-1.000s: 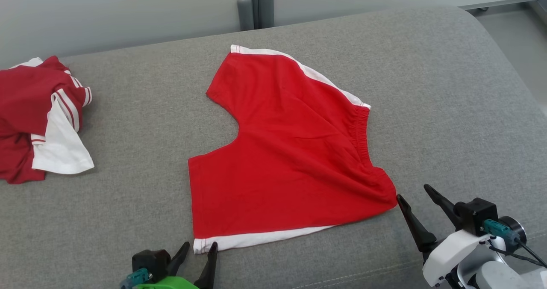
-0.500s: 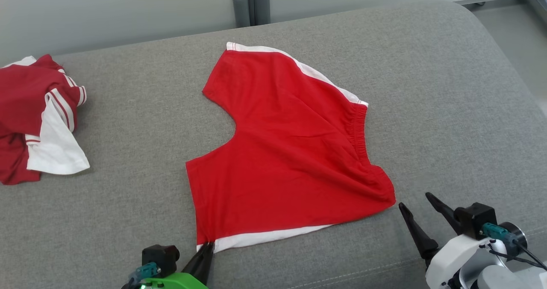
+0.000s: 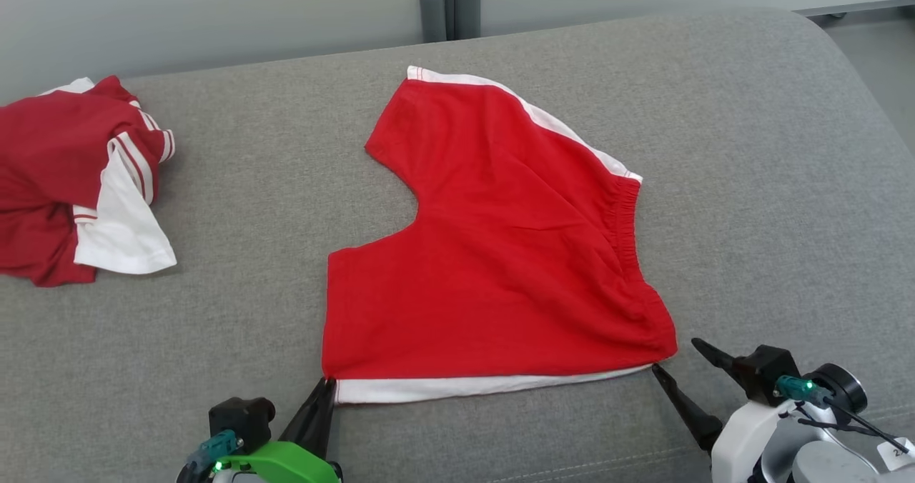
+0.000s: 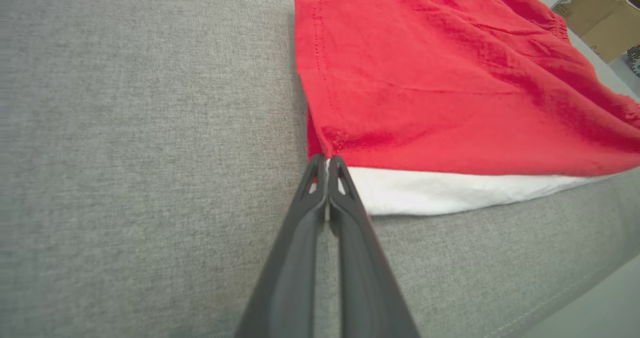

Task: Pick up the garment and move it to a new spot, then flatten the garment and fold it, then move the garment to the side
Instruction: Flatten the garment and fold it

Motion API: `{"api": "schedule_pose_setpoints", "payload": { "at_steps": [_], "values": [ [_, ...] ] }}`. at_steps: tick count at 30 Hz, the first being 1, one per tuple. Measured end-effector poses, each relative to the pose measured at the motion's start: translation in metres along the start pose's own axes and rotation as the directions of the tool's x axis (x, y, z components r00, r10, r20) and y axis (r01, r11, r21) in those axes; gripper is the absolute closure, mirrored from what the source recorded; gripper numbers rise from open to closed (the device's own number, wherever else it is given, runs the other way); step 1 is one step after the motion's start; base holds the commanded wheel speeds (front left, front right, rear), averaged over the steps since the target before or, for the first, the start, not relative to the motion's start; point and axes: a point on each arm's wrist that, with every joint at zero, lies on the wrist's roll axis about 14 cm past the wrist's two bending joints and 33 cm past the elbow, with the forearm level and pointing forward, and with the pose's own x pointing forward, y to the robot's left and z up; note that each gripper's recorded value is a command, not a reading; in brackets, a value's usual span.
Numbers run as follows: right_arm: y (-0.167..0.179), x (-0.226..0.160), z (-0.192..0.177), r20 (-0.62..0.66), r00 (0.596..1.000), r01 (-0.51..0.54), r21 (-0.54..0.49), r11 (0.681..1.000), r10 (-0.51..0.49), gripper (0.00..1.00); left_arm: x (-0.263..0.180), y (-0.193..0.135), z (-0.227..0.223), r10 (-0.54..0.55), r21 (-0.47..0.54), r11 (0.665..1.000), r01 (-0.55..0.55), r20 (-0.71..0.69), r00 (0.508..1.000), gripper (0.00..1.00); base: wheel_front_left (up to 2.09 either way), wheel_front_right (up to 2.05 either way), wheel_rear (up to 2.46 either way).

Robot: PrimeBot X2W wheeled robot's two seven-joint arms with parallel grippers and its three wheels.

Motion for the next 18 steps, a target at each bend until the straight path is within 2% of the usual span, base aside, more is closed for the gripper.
{"api": "schedule_pose_setpoints", "payload": {
  "at_steps": [6, 9, 13, 17, 18],
  "values": [
    [0.017, 0.004, -0.01, -0.043, 0.997, -0.07, -0.034, 0.997, 0.069, 0.0, -0.004, 0.008, 0.007, 0.029, -0.004, 1.0, -0.029, 0.037, 0.999, 1.0, 0.0, 0.0, 0.0],
    [0.023, 0.009, -0.007, -0.048, 0.993, -0.115, -0.101, 0.988, 0.11, 0.0, -0.006, 0.012, 0.01, 0.042, -0.006, 0.999, -0.042, 0.053, 0.998, 1.0, 0.0, 0.0, 0.0],
    [0.023, 0.013, -0.004, -0.056, 0.99, -0.139, -0.154, 0.978, 0.132, 0.0, -0.007, 0.013, 0.009, 0.047, -0.007, 0.999, -0.047, 0.051, 0.998, 1.0, 0.0, 0.0, 0.0],
    [0.026, 0.015, -0.007, -0.07, 0.987, -0.151, -0.163, 0.975, 0.142, 0.0, -0.008, 0.014, 0.009, 0.05, -0.007, 0.999, -0.05, 0.052, 0.997, 1.0, 0.0, 0.0, 0.0],
    [0.026, 0.015, -0.008, -0.072, 0.987, -0.153, -0.166, 0.974, 0.143, 0.06, -0.008, 0.014, 0.009, 0.051, -0.007, 0.999, -0.051, 0.051, 0.997, 1.0, 0.0, 0.0, 0.0]
  ]
}}
